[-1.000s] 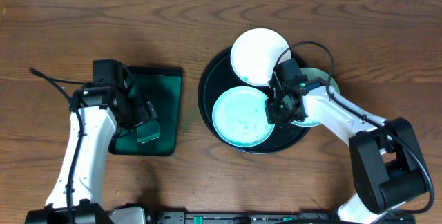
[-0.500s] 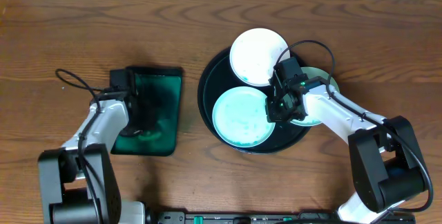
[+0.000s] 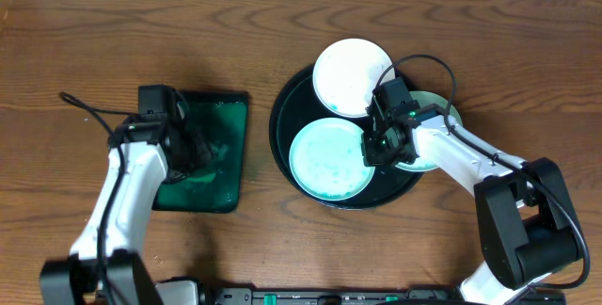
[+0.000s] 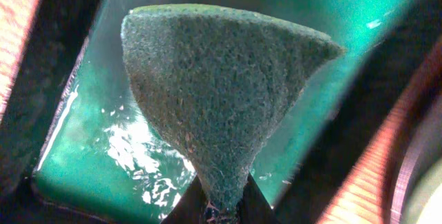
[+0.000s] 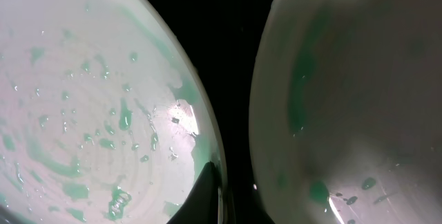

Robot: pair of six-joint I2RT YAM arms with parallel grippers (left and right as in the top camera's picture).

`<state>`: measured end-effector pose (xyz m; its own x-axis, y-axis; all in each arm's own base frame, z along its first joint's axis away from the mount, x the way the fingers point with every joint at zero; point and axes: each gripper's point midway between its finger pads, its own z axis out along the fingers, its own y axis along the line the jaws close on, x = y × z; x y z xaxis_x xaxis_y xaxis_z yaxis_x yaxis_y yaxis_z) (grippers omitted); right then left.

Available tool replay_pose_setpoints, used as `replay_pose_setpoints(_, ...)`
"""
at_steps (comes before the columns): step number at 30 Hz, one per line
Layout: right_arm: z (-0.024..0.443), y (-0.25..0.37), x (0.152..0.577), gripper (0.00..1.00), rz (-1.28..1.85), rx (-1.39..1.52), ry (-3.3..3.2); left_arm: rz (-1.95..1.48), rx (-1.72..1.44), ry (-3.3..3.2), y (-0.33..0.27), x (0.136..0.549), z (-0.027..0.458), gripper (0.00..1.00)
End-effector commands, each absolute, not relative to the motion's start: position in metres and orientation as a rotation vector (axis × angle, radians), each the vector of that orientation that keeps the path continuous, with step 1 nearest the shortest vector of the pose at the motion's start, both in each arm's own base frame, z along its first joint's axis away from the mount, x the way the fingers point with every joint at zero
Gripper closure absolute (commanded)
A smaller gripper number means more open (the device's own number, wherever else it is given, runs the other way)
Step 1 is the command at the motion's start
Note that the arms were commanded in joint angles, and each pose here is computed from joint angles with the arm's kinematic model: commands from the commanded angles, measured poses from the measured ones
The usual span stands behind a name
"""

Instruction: Clean dirty plates on tray and stack at the side

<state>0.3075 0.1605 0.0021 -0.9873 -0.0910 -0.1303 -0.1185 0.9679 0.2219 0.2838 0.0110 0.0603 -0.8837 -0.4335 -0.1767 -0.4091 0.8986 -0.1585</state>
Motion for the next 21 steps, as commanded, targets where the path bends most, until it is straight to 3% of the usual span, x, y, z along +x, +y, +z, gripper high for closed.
replay_pose_setpoints(1, -0.019, 0.153, 0.300, 0.99, 0.269, -0.170, 3.047, -0.192, -0.522, 2.748, 0.002, 0.297, 0.098, 0.93)
replay_pose_setpoints(5, -0.019, 0.153, 0.300, 0.99, 0.269, -0.170, 3.047, -0.103, -0.499, 2.693, 0.008, 0.297, 0.111, 0.93)
replay_pose_setpoints(8, -0.019, 0.153, 0.301, 0.99, 0.270, -0.169, 3.044, 0.117, -0.561, 2.693, 0.031, 0.293, 0.097, 0.92)
replay_pose_setpoints(10, -0.018, 0.153, 0.301, 0.99, 0.271, -0.169, 3.044, 0.066, -0.593, 2.740, 0.023, 0.294, 0.083, 0.93)
replay_pose_setpoints(16, -0.018, 0.153, 0.301, 0.99, 0.271, -0.169, 3.044, -0.545, -0.316, 2.789, -0.086, 0.317, 0.103, 0.93)
replay_pose_setpoints(21, -0.018, 0.153, 0.301, 0.99, 0.271, -0.170, 3.044, -0.588, -0.082, 2.819, -0.155, 0.313, 0.087, 0.93)
